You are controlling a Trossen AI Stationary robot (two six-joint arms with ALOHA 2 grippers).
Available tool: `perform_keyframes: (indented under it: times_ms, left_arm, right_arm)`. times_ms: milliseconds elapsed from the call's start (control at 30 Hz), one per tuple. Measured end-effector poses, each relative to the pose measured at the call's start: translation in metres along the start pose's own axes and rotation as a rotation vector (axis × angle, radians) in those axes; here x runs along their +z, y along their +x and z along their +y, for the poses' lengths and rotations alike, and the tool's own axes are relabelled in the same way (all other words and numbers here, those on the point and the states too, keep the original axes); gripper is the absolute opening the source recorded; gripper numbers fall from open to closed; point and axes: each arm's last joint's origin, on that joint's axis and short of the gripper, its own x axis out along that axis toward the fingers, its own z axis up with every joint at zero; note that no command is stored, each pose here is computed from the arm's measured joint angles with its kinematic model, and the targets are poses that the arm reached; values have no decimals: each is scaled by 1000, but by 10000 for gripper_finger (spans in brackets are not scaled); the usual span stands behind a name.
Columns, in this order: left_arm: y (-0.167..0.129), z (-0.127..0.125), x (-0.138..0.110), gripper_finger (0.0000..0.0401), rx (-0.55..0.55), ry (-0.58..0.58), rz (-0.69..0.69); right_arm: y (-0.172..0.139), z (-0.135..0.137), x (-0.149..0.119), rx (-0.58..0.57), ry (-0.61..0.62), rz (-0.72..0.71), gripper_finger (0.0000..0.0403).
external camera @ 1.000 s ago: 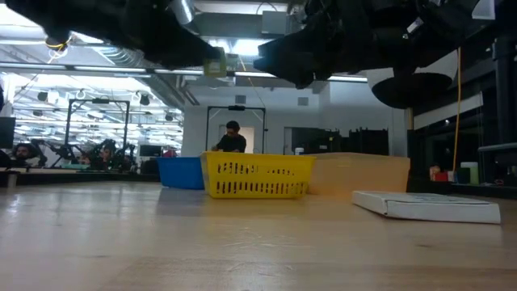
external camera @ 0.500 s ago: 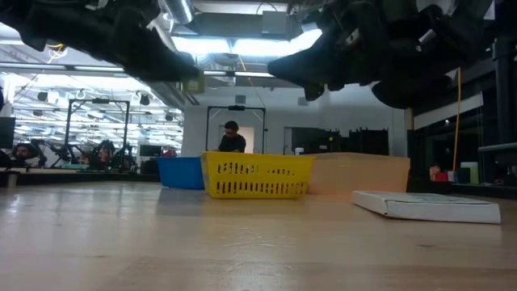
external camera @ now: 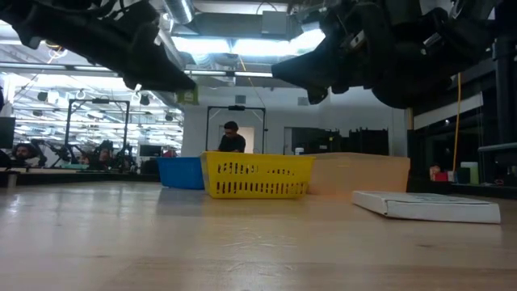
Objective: Pick and place items into bin
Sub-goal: Put the green charger adapter into the blue bin
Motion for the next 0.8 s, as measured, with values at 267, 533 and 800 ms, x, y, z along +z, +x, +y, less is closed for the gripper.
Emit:
perform_keyframes:
  times_ms: [267, 533, 800]
  left_arm:
    - [7, 12, -3, 148, 87, -74, 40]
    - [21, 38, -7, 148, 149, -199, 109]
    - [35, 56, 10, 148, 211, -195, 288]
  right_arm:
    - [0, 0, -2, 0, 2, 19, 1]
    - [0, 0, -2, 0, -2, 19, 1]
    - [-1, -5, -2, -17, -9, 19, 0]
